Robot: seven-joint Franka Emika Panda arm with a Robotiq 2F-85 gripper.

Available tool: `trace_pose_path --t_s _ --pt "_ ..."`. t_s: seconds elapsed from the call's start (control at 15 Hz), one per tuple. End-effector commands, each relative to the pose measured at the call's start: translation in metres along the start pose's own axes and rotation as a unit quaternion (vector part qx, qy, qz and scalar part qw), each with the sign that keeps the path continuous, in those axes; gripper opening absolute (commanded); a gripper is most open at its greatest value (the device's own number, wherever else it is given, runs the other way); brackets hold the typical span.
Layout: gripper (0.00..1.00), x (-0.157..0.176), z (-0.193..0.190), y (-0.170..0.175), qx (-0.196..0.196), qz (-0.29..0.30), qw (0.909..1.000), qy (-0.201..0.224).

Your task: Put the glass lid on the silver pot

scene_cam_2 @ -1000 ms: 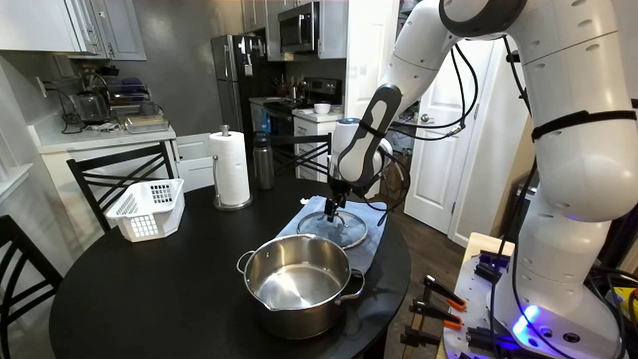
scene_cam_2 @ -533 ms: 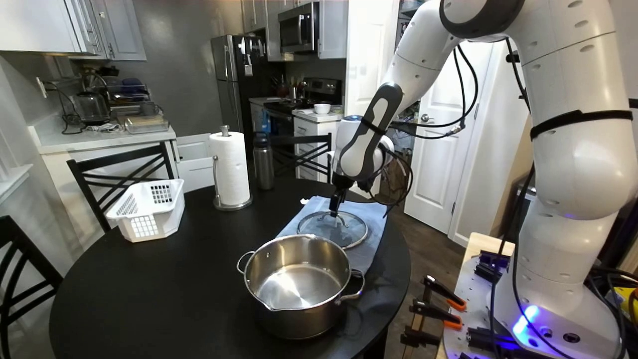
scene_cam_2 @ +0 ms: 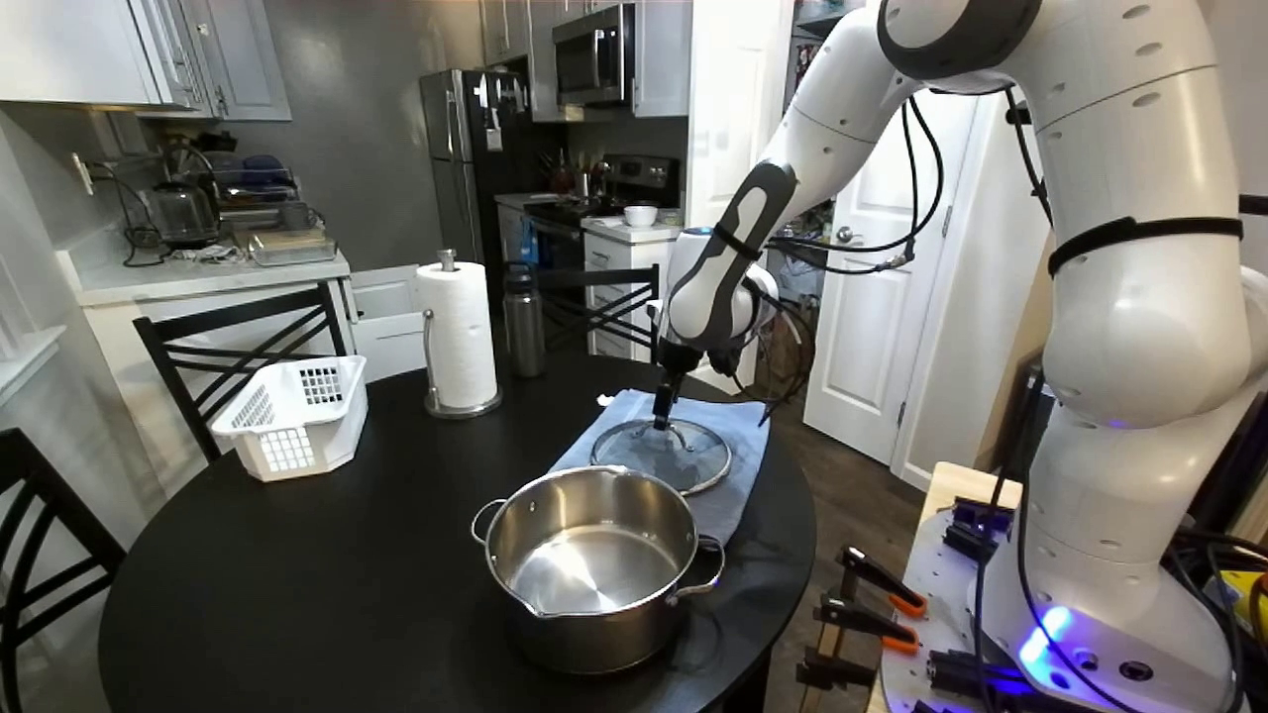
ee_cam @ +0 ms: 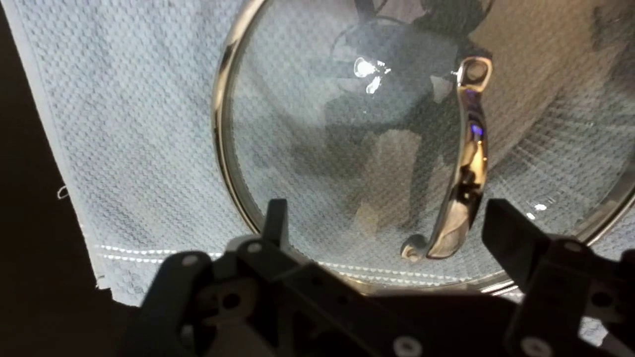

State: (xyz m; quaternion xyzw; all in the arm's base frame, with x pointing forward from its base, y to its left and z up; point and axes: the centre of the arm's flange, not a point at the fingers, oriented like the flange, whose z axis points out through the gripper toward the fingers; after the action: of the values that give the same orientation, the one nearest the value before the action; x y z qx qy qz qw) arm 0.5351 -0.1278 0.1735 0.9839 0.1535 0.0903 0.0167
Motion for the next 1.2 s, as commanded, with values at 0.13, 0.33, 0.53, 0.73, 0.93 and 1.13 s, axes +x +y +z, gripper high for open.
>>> trace_pose_path --t_s 0.13,0.33,0.53,0.73,0.93,1.13 --pt "1.0 0.004 0.007 0.012 0.02 -0.006 0.9997 -0.015" --pt "0.73 0.006 0.008 0.009 0.026 -0.011 0.9995 -0.015" --pt "0.53 0.009 0.009 0.004 0.034 -0.008 0.9992 -0.016" --pt "0.34 0.01 0.01 0.001 0.04 -0.007 0.999 -0.019" --pt "0.15 0.01 0.009 -0.001 0.042 -0.005 0.9989 -0.021" --pt "0.01 0.011 0.006 -0.004 0.024 0.012 0.9995 -0.018"
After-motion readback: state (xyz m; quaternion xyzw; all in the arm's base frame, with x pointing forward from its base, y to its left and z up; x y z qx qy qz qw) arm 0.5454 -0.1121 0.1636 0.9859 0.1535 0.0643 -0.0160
